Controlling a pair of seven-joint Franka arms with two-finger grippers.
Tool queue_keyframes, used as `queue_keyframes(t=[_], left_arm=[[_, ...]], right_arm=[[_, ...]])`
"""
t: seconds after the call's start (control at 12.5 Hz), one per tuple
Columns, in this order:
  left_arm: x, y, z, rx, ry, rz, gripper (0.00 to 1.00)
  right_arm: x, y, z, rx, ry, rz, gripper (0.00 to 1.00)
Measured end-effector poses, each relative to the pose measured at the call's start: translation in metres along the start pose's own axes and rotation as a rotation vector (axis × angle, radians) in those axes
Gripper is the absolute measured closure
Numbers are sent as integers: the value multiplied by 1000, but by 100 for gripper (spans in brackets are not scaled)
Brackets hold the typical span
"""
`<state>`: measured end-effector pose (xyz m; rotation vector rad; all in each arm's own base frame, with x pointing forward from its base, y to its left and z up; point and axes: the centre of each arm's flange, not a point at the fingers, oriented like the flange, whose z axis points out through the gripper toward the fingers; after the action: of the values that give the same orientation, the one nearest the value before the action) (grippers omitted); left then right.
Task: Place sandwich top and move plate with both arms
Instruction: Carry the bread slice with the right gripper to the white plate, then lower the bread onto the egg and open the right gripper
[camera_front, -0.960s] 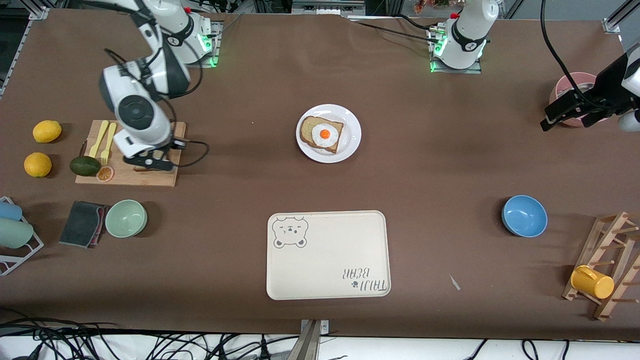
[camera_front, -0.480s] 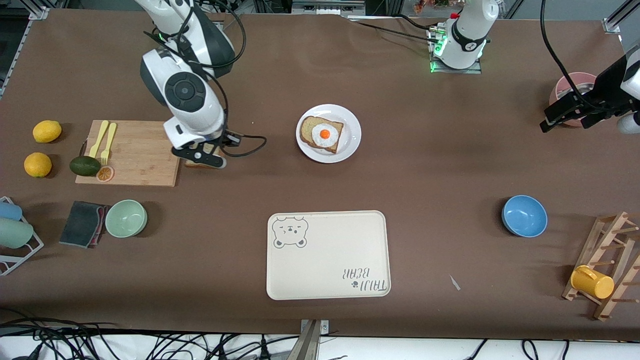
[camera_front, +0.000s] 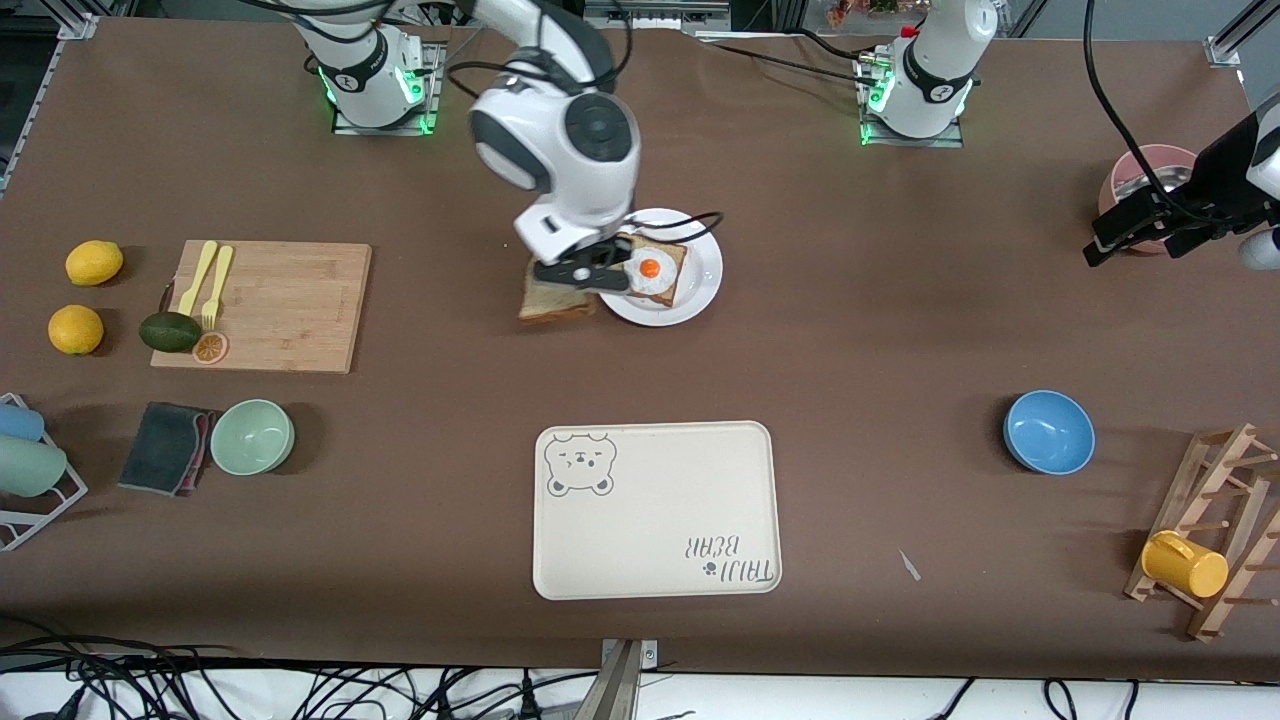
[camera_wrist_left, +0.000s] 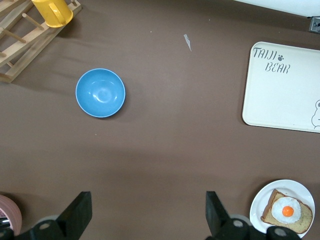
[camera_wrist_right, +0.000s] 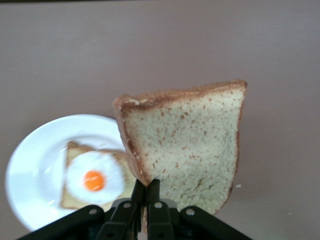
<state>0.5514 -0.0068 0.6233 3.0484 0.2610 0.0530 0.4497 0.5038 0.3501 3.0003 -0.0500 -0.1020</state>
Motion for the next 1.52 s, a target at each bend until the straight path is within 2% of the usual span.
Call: queue_keyframes(t=[0.24, 0.56, 1.12, 1.2, 1.28, 1.36, 1.52], left_arm=[[0, -1, 0, 0, -1, -1, 0], [1, -2, 0, 0, -1, -3, 0], [6, -5, 10, 2, -18, -10, 0], [7, -6, 11, 2, -20, -11, 0], [8, -8, 14, 2, -24, -16, 0], [10, -13, 16, 3, -29, -25, 0], [15, -19, 25, 6, -43, -36, 0]], right_arm=[[-12, -51, 19, 5, -40, 11, 94], [-46, -101, 65, -33, -105, 50, 94], [-51, -116, 106, -80, -109, 41, 94], [-51, -117, 105, -81, -105, 41, 88], [-50, -117, 104, -80, -100, 43, 88], [-49, -117, 102, -80, -92, 46, 81], [-46, -114, 86, -67, -80, 61, 60]])
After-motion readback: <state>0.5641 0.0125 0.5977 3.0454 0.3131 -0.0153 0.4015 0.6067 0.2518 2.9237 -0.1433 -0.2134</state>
